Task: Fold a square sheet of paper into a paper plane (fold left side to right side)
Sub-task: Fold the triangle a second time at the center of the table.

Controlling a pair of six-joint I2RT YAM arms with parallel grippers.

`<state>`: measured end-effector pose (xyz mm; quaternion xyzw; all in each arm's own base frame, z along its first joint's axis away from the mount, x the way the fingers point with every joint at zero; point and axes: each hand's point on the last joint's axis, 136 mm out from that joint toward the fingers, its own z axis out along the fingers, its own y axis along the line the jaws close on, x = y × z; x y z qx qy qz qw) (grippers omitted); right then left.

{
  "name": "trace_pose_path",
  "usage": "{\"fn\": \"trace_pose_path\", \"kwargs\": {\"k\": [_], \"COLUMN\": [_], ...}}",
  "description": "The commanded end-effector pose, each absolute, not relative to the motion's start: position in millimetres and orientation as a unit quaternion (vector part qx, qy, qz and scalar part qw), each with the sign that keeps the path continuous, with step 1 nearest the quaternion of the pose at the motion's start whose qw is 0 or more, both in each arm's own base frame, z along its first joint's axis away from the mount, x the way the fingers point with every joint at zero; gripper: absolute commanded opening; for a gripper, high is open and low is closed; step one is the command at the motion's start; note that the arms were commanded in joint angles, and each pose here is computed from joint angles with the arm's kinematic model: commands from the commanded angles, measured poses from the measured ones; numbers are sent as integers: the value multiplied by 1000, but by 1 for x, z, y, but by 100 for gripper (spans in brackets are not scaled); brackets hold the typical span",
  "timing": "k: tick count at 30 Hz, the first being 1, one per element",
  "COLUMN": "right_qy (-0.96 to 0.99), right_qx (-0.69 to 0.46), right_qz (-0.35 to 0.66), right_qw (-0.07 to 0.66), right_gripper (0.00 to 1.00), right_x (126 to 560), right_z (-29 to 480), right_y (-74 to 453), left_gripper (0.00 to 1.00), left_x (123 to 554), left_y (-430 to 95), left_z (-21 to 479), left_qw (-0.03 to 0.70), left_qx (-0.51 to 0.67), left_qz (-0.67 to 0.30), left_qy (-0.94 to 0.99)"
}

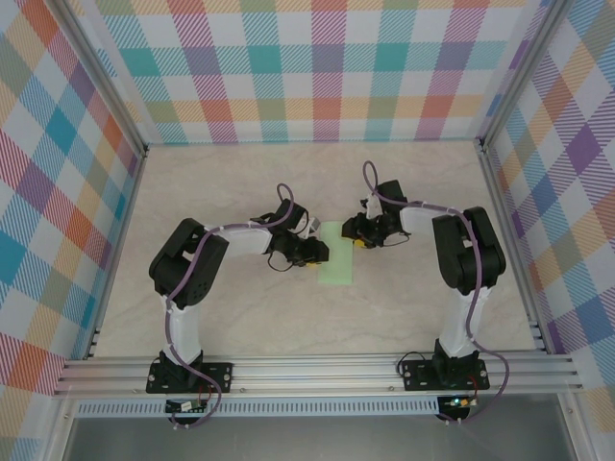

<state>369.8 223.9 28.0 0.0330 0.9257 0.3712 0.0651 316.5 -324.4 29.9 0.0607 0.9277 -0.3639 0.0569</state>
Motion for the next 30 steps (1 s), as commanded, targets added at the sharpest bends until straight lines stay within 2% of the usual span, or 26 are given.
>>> {"fn": "trace_pose_path", "kwargs": {"k": [1,6,13,20,30], "right_qy": [921,922,917,921,921], "right_qx": [25,31,38,45,49], "right_qz": [384,382,393,387,387], "right_qw": [62,60,46,21,12], "right_gripper": [38,27,10,10,9], "right_x": [362,362,365,361,360], "right_z": [36,40,66,78,73], "right_y": [225,224,229,229,229], "left_gripper": [39,56,66,70,73], "left_x": [313,315,279,239,233], "left_y": [-324,-315,-310,-330,-367], "left_z": [49,89,113,106,83], "left_qw": [78,150,211,219,220], "left_qx": [74,113,217,310,373], "left_qz": [-372,-369,-303,-220,-130], "left_qy": [922,910,903,898,892]}}
